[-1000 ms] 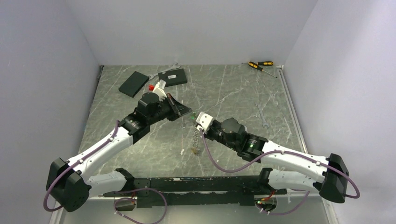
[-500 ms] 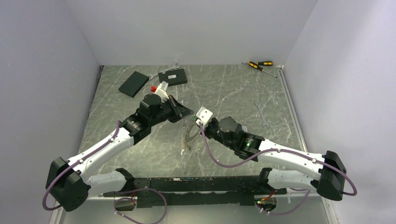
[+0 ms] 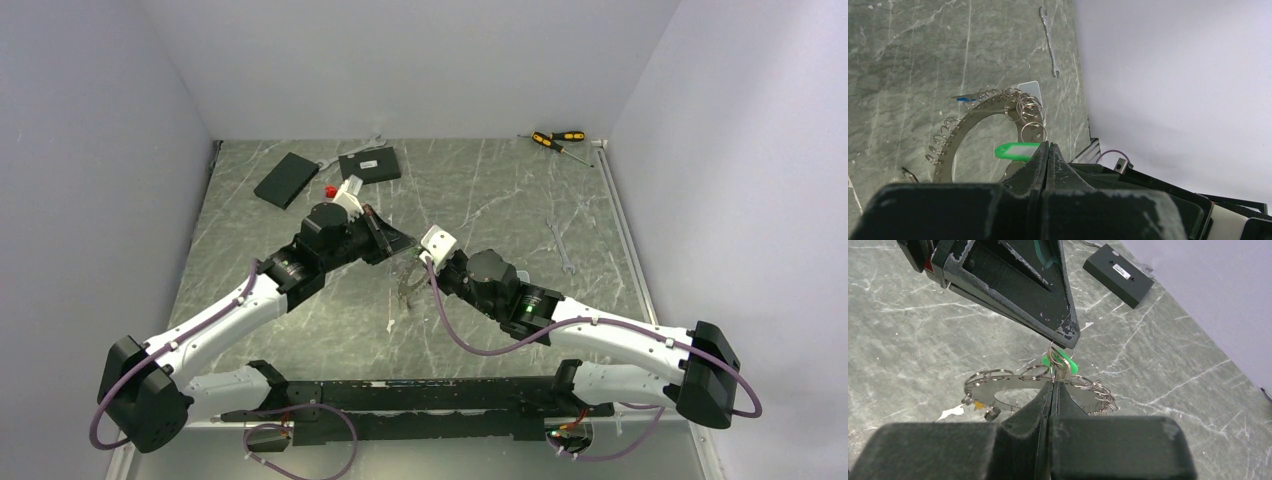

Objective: Put the keys on the keyring

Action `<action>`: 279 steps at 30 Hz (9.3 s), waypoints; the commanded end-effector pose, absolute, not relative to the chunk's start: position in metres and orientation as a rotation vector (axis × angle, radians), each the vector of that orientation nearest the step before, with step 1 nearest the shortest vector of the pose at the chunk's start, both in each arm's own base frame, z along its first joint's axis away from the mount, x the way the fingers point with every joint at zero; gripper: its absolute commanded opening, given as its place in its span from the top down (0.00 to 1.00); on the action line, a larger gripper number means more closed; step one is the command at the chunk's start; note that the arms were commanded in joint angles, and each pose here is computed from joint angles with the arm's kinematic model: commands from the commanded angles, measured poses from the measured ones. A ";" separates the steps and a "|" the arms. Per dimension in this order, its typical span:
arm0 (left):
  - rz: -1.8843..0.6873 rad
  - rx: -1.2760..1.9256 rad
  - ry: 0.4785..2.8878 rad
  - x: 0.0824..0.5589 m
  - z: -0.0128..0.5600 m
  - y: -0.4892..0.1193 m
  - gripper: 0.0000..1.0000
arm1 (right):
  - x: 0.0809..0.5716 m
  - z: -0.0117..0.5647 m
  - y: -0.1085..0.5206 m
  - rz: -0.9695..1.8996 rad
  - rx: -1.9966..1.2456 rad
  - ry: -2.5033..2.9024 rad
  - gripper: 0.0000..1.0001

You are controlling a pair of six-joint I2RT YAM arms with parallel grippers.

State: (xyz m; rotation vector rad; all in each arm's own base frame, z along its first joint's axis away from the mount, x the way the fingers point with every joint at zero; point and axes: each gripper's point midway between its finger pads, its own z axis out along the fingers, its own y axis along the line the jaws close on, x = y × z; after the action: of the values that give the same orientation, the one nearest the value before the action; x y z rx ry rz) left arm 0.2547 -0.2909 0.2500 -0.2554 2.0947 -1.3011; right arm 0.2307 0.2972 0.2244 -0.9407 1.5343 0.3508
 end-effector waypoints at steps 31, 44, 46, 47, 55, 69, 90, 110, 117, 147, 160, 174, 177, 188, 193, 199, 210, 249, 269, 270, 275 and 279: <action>-1.290 -0.267 2.057 0.257 0.254 -0.292 1.00 | 0.238 0.283 0.298 0.400 -0.789 1.426 1.00; -1.287 -0.264 2.056 0.257 0.254 -0.292 1.00 | 0.237 0.284 0.298 0.405 -0.785 1.422 1.00; -1.286 -0.265 2.055 0.258 0.254 -0.292 1.00 | 0.238 0.284 0.298 0.405 -0.784 1.423 1.00; -1.284 -0.265 2.056 0.258 0.253 -0.292 1.00 | 0.237 0.285 0.297 0.406 -0.782 1.421 1.00; -1.282 -0.262 2.056 0.257 0.253 -0.292 1.00 | 0.237 0.285 0.297 0.406 -0.781 1.418 1.00; -1.279 -0.269 2.052 0.258 0.251 -0.291 0.82 | 0.237 0.285 0.297 0.402 -0.787 1.420 1.00; -1.160 0.001 1.894 0.254 0.266 -0.277 0.47 | 0.233 0.287 0.297 0.407 -0.822 1.422 1.00; -0.999 0.784 1.600 0.205 0.286 -0.275 0.47 | 0.188 0.295 0.285 0.525 -1.035 1.407 1.00; -1.020 0.978 1.387 0.181 0.291 -0.279 0.50 | 0.174 0.301 0.280 0.571 -1.080 1.412 1.00; -1.191 1.238 1.090 0.146 0.296 -0.307 0.61 | 0.156 0.310 0.279 0.658 -1.115 1.446 1.00; -1.167 1.234 1.102 0.151 0.294 -0.318 0.69 | 0.155 0.309 0.279 0.668 -1.115 1.448 1.00; -1.124 1.286 1.083 0.146 0.293 -0.325 0.77 | 0.153 0.310 0.279 0.677 -1.117 1.446 1.00; -1.105 1.286 1.092 0.148 0.292 -0.325 0.75 | 0.153 0.310 0.278 0.674 -1.114 1.446 1.00; -1.053 1.218 1.118 0.152 0.295 -0.315 0.61 | 0.153 0.310 0.275 0.669 -1.114 1.441 1.00; -1.043 1.194 1.121 0.155 0.295 -0.314 0.69 | 0.152 0.312 0.275 0.673 -1.116 1.436 1.00; -1.046 1.216 1.126 0.154 0.292 -0.316 0.71 | 0.151 0.314 0.275 0.676 -1.111 1.434 1.00; -1.054 1.235 1.135 0.154 0.285 -0.318 0.72 | 0.149 0.316 0.275 0.690 -1.106 1.430 1.00; -1.068 1.231 1.091 0.148 0.296 -0.316 1.00 | 0.126 0.321 0.282 0.819 -1.164 1.327 1.00; -1.049 1.239 1.191 0.154 0.297 -0.314 1.00 | 0.128 0.305 0.282 0.741 -1.312 1.406 0.69; -1.049 1.240 1.191 0.153 0.297 -0.314 1.00 | 0.129 0.304 0.282 0.734 -1.318 1.410 0.69; -1.051 1.243 1.202 0.152 0.296 -0.313 1.00 | 0.135 0.300 0.283 0.686 -1.347 1.417 0.69; -1.053 1.248 1.202 0.150 0.296 -0.312 1.00 | 0.139 0.298 0.285 0.652 -1.378 1.423 0.69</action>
State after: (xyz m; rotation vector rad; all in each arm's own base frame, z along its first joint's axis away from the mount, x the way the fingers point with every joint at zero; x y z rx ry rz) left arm 0.1494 -0.3106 0.2562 1.2649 1.3287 -1.0757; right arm 0.1344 0.2836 0.2775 -1.3721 1.4782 0.6904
